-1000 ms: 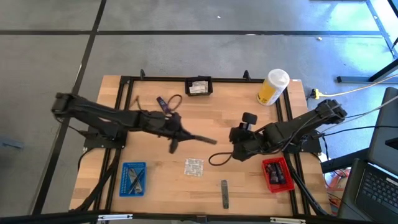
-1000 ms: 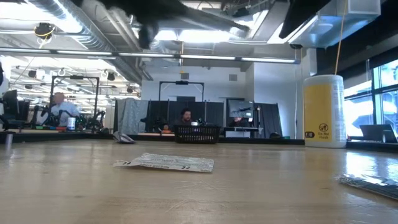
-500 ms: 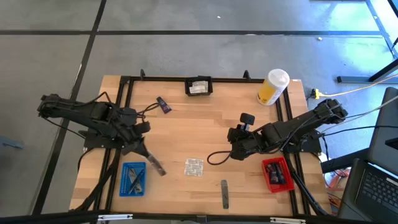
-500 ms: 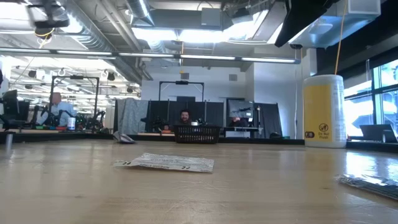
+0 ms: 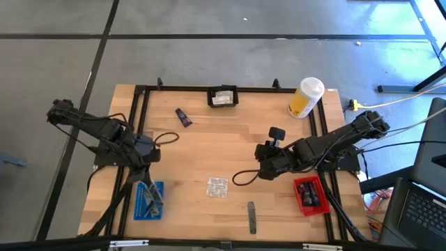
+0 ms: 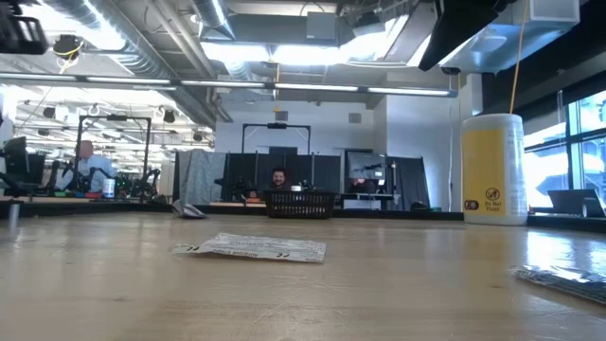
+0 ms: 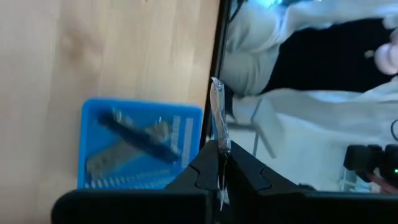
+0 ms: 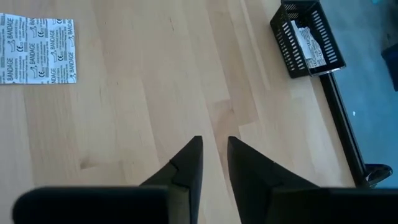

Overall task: Pick & Place Travel size toiletries
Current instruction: Put the black comb into the blue bin, then put the white bandage into the black bin

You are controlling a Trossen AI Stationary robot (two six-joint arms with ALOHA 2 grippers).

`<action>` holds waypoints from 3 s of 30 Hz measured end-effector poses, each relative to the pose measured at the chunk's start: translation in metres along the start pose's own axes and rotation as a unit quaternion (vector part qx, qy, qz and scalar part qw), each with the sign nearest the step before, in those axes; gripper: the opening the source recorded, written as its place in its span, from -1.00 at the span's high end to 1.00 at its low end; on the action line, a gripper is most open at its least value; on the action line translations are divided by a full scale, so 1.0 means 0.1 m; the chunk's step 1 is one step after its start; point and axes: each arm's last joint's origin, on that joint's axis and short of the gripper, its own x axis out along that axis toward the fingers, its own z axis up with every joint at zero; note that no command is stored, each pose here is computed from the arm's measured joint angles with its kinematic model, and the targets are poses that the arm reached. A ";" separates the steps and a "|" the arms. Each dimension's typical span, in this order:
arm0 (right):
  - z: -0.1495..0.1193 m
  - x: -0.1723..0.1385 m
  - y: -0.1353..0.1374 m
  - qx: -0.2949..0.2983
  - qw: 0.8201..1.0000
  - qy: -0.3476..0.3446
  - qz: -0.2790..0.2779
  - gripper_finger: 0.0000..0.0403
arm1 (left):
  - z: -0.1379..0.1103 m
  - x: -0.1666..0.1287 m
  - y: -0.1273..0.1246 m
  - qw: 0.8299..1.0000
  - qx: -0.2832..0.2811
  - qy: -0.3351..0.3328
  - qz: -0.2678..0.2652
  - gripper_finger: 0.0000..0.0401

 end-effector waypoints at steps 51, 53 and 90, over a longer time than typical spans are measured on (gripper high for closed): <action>0.01 0.00 -0.01 -0.006 1.000 -0.007 -0.012 0.61 | -0.03 0.77 -0.03 0.979 -0.010 0.154 0.135 0.26; 0.01 0.00 -0.01 -0.006 1.000 -0.007 -0.012 0.62 | -0.02 0.78 -0.05 0.980 -0.013 0.156 0.120 0.24; 0.09 0.03 -0.02 0.004 0.999 -0.036 -0.008 0.65 | -0.08 0.62 0.15 0.943 -0.154 0.217 0.202 0.36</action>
